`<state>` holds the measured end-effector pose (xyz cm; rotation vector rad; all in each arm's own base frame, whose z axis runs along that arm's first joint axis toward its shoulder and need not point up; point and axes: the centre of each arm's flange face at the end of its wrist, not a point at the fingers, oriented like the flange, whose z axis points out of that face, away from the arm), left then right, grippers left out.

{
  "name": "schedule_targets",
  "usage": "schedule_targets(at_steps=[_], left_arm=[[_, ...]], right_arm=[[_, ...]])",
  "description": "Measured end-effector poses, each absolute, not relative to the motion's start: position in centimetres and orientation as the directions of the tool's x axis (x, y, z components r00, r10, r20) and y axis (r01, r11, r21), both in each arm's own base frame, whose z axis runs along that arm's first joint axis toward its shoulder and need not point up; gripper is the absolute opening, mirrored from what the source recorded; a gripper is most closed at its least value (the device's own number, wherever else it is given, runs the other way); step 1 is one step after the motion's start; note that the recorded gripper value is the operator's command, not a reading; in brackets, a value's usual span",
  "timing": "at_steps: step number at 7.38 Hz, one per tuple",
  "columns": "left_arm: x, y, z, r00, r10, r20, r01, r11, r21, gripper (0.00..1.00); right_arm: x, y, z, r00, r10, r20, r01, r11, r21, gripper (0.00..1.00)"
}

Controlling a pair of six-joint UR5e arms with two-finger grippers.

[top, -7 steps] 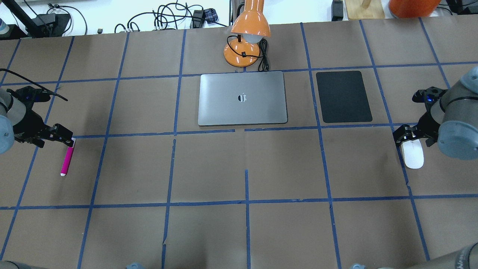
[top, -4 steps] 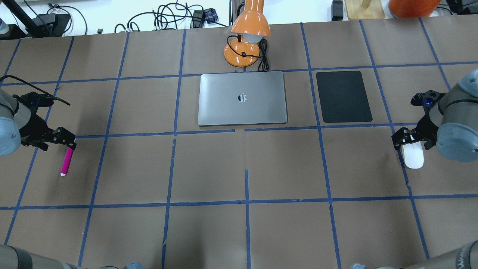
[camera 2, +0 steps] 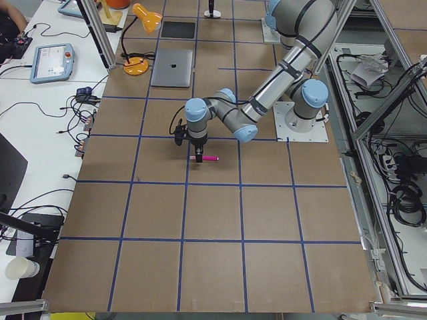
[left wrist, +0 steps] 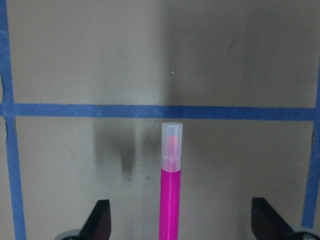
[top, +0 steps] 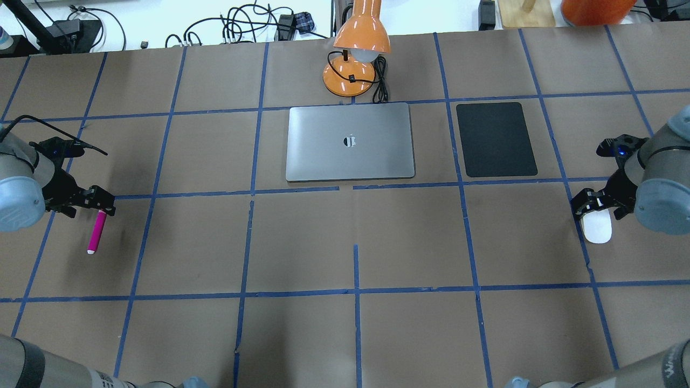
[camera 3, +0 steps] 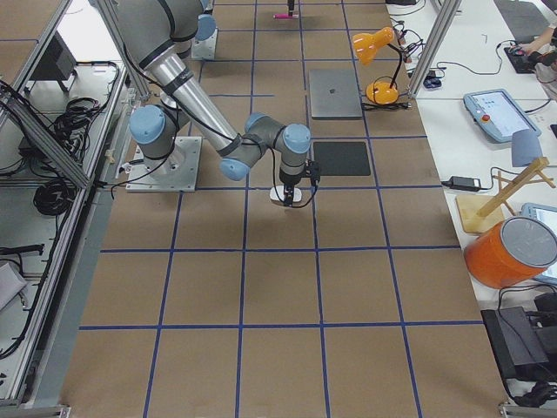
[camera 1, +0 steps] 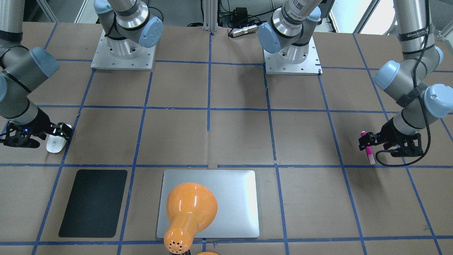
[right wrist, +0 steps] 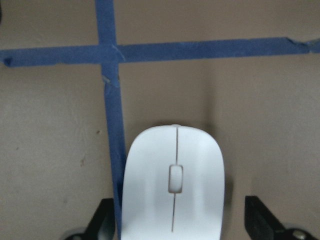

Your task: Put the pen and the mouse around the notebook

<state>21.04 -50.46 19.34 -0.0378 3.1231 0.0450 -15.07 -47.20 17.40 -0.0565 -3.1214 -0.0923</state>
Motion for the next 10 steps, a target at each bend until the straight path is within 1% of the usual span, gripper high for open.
schedule_targets(at_steps=[1,2,3,4,5,6,7,8,9,10], left_arm=[[21.0,-50.5,19.1,-1.0,-0.024,-0.016,-0.025,0.999,0.032,0.99],[21.0,-50.5,18.8,-1.0,-0.026,-0.013,-0.026,0.999,0.035,0.94],[21.0,-50.5,18.4,-1.0,-0.026,-0.008,-0.026,0.999,0.041,0.79],[21.1,-50.5,18.0,-1.0,-0.025,-0.005,-0.026,0.998,0.049,0.75],[21.1,-50.5,17.8,-1.0,-0.025,-0.004,-0.025,0.998,0.056,0.64],[21.1,-50.6,17.7,-1.0,-0.025,-0.003,-0.026,0.998,0.061,0.57],[21.2,-50.5,17.5,-1.0,-0.025,-0.005,-0.026,0.997,0.068,0.56],[21.2,-50.4,17.3,-1.0,-0.025,-0.009,-0.026,0.997,0.077,0.53],[21.3,-50.4,17.3,-1.0,-0.025,-0.014,-0.026,0.996,0.08,0.41],[21.3,-50.4,17.3,-1.0,-0.026,-0.017,-0.027,0.996,0.079,0.17]], right_arm=[[-15.2,-47.2,17.6,-0.999,0.038,0.021,0.039,0.998,0.057,0.17],[-15.4,-47.5,18.2,-0.999,0.043,0.025,0.044,0.998,0.048,0.07],[-15.7,-48.3,19.3,-0.998,0.045,0.033,0.046,0.998,0.034,0.07],[-15.9,-49.6,20.9,-0.999,0.037,0.034,0.038,0.999,0.023,0.07],[-15.4,-51.3,23.0,-0.999,0.013,0.031,0.014,1.0,0.016,0.06],[-13.7,-53.8,25.5,-0.999,-0.035,0.034,-0.034,0.999,0.003,0.07],[-11.5,-56.7,27.2,-0.996,-0.084,0.036,-0.084,0.996,-0.013,0.06],[-9.2,-60.0,27.2,-0.993,-0.111,0.027,-0.111,0.993,-0.026,0.07],[-6.6,-63.3,26.3,-0.993,-0.115,0.015,-0.115,0.993,-0.034,0.07],[-3.8,-66.2,24.8,-0.994,-0.106,0.008,-0.106,0.994,-0.036,0.07]])
